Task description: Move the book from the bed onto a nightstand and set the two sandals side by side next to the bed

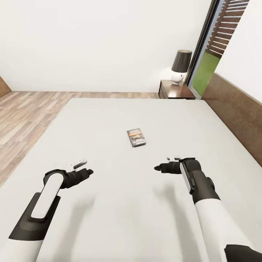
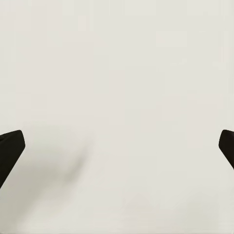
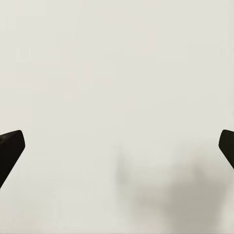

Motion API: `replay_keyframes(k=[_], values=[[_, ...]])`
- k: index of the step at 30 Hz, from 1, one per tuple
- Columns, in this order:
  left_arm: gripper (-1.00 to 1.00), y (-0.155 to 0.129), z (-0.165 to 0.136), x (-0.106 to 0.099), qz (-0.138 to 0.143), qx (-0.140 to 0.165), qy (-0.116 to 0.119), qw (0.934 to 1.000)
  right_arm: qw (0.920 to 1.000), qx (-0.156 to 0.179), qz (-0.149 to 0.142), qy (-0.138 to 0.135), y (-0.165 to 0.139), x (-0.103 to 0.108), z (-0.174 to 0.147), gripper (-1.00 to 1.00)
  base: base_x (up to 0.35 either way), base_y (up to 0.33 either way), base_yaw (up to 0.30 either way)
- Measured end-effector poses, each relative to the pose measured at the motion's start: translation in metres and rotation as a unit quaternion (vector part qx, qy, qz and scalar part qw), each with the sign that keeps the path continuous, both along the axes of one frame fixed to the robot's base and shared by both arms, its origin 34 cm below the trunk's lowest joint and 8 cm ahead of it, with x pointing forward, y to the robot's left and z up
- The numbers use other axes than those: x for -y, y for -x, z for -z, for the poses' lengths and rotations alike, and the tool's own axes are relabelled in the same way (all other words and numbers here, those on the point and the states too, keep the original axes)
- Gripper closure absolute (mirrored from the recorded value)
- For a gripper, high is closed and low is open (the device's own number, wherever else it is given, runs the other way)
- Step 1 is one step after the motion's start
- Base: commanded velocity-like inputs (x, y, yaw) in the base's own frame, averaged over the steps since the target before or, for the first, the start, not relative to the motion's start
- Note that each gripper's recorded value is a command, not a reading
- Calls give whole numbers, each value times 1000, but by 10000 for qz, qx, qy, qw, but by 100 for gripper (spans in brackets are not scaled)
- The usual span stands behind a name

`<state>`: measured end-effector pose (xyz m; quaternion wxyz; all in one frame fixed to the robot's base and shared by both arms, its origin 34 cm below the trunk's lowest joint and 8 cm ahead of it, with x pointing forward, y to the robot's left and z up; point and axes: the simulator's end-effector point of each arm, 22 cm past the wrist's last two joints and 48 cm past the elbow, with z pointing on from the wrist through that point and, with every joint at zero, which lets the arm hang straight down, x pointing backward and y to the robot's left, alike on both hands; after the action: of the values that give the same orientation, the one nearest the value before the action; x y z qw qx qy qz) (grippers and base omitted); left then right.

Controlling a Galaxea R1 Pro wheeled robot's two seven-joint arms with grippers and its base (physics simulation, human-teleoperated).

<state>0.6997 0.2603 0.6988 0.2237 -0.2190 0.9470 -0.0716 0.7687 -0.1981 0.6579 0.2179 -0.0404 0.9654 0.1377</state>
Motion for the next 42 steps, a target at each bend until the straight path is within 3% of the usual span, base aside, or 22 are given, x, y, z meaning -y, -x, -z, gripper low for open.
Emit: replay_keyframes(k=[7, 14, 19, 21, 26, 29, 36, 40, 42], values=[[-100, 2, 6, 2, 17, -63, 14, 10000, 10000, 63, 34, 33, -21, 2, -8, -100, 0, 0, 0], [-100, 2, 9, 5, 42, -83, 39, 9999, 9993, 19, 190, 321, -64, 9, -23, -100, 0, 0, 0], [-100, -2, 6, 7, 56, -57, 50, 10000, 9993, 156, 154, 299, -84, -3, -39, -100, 0, 0, 0], [-100, -17, -5, 2, 35, 53, 75, 10000, 9984, 488, 116, 275, -109, -18, -64, -100, 0, 0, 0], [-100, -36, -6, -3, -146, -49, 475, 9988, 9956, 817, 188, 427, -141, -19, -96, -100, 0, 0, 0], [-100, -68, -23, 1, -227, 74, 825, 9963, 9939, 986, 207, 457, -164, -21, -124, -100, 0, 0, 0], [-100, -112, -60, 9, -150, 389, 1107, 9930, 9935, 1071, 188, 325, -200, -31, -174, -100, 0, 0, 0], [-100, -145, -102, 19, -10, 733, 1462, 9865, 9891, 1428, 221, 283, -245, -21, -268, -100, 0, 0, 0], [-100, -149, -107, 20, 11, 783, 1488, 9858, 9878, 1512, 247, 285, -251, -17, -284, -100, 0, 0, 0]])
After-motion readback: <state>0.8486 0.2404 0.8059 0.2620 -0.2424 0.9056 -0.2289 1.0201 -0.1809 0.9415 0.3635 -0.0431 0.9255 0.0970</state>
